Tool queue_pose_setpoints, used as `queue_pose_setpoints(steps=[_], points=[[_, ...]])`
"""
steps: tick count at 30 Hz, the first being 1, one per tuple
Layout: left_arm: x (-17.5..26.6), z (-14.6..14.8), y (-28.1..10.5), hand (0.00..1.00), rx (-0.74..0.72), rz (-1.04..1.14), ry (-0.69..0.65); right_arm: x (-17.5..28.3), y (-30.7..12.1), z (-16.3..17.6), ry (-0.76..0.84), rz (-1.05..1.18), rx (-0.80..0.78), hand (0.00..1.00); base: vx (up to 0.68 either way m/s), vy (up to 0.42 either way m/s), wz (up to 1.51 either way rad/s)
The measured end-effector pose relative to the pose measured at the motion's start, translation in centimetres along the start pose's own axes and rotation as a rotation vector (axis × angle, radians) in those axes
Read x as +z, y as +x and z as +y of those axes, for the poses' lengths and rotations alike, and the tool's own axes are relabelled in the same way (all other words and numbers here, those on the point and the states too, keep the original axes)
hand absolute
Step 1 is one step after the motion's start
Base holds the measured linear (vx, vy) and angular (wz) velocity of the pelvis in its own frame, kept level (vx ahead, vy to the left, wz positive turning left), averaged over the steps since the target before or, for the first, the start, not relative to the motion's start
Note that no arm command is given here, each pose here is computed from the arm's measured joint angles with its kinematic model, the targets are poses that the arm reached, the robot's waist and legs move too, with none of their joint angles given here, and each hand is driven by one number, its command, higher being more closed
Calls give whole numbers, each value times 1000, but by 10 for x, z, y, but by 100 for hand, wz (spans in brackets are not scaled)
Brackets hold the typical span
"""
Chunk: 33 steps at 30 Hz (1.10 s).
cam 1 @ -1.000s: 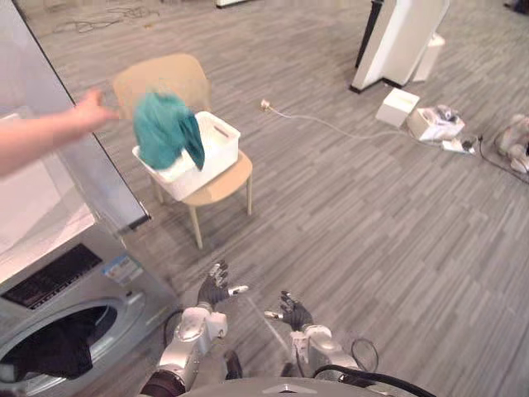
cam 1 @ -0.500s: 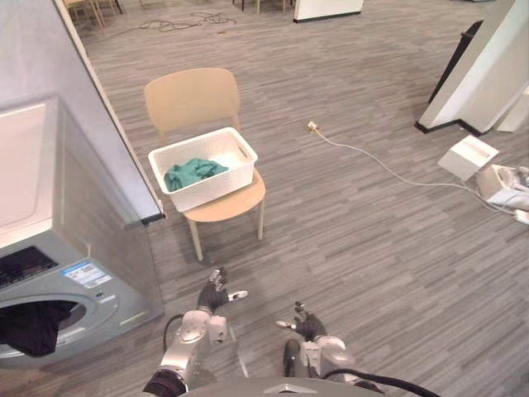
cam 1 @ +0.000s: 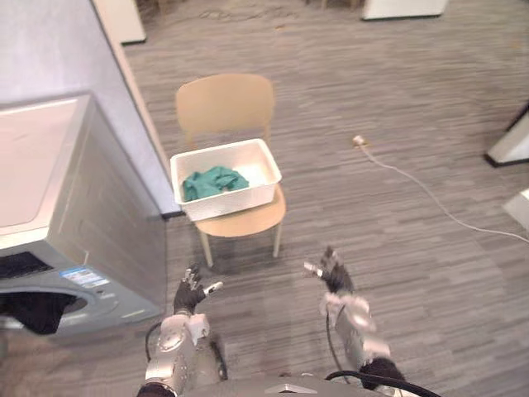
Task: Pick up the laundry basket with both hands and put the clothes into the washing machine.
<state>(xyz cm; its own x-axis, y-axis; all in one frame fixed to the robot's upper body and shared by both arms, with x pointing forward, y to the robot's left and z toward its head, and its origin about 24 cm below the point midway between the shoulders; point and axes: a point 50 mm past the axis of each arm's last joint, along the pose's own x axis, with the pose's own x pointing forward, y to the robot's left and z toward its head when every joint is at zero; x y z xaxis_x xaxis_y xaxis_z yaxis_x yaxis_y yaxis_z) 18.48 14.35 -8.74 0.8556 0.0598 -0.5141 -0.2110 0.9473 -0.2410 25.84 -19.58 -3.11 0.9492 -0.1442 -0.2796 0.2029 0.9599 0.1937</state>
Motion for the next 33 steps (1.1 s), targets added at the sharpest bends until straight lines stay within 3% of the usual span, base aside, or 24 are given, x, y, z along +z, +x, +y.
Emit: queue_pose_setpoints(steps=[6,13,18,24,33], points=[[-19,24,-12,0,97,63,19,50,26,19,-19,-163,-3,0,293,199,26],[-45,54,-28,0,176,193,104,45,25,35,-161,-156,49,0,316,152,29],[-42,49,-23,0,150,188,132,61,22,31,-252,-226,61,0,213,-65,70],[-36,54,-16,0,142,183,199,43,14,0,-365,-133,1,0,169,-313,86],[-45,35,-14,0,83,210,159,49,20,-11,-500,-117,-10,0,20,-257,57]])
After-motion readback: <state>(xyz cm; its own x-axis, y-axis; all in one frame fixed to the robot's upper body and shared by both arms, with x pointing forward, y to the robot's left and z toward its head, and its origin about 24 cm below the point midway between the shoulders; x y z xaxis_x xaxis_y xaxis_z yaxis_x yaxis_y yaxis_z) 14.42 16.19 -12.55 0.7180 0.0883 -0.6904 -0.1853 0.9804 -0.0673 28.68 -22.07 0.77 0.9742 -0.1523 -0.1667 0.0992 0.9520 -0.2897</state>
